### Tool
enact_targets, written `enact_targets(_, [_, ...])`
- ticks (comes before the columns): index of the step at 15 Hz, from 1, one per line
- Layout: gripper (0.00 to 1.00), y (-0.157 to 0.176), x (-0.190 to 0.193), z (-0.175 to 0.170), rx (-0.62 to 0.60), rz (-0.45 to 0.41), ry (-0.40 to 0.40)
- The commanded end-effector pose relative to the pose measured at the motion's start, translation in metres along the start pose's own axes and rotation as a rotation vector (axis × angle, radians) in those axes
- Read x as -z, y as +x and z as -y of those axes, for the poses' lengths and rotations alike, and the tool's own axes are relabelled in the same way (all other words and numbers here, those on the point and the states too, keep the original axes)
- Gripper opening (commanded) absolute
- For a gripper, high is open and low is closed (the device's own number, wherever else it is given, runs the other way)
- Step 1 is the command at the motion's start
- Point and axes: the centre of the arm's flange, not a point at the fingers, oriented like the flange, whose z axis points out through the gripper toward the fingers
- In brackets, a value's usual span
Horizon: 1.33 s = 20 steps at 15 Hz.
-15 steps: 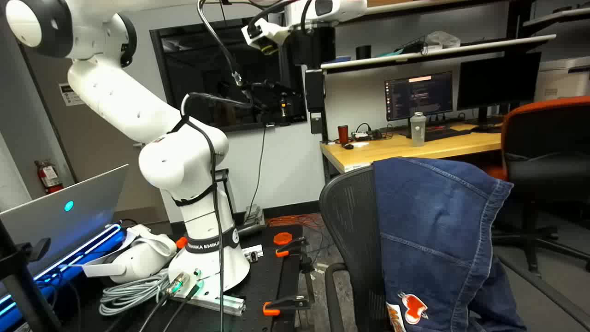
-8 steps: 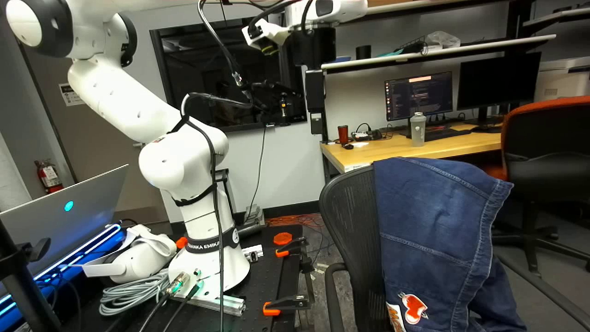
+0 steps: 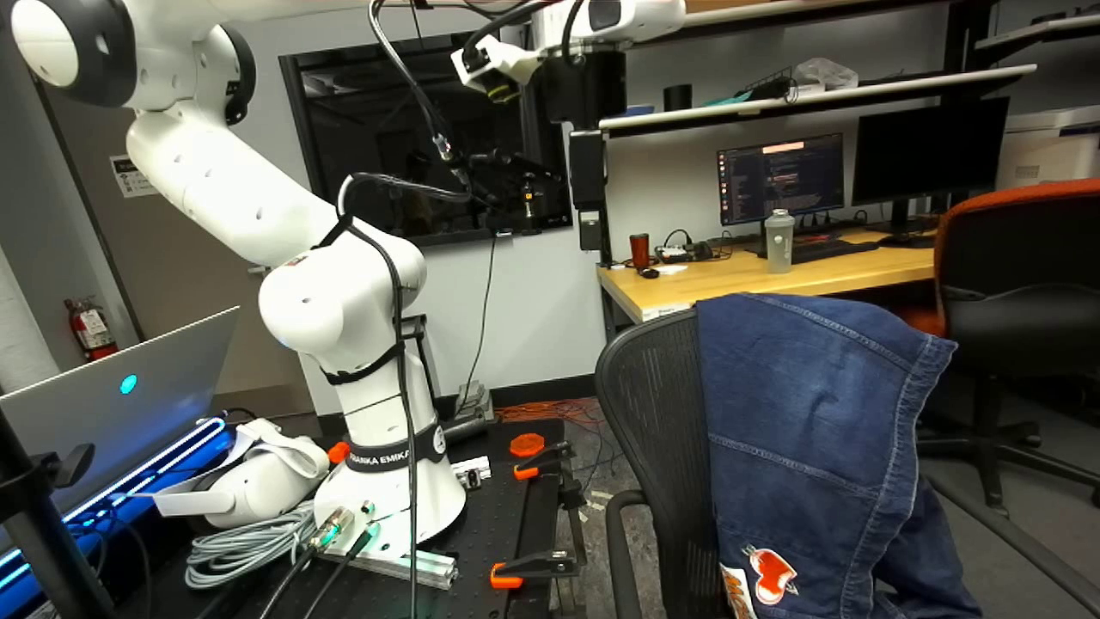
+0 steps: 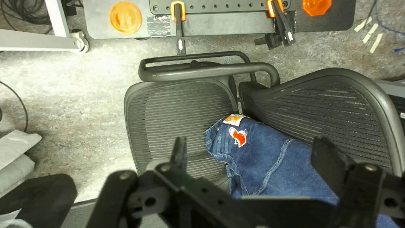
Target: Place the denim jacket on the seat of the black chair
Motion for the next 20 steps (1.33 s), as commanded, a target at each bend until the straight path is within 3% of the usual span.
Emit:
enact_targets(1, [1.0,0.0,0.0,0.0,0.0,0.0,0.0])
enact_targets(15, [1.0,0.0,0.0,0.0,0.0,0.0,0.0])
enact_targets(20, [1.0,0.007,-0.017,0.014,0.104,0.009,0.003])
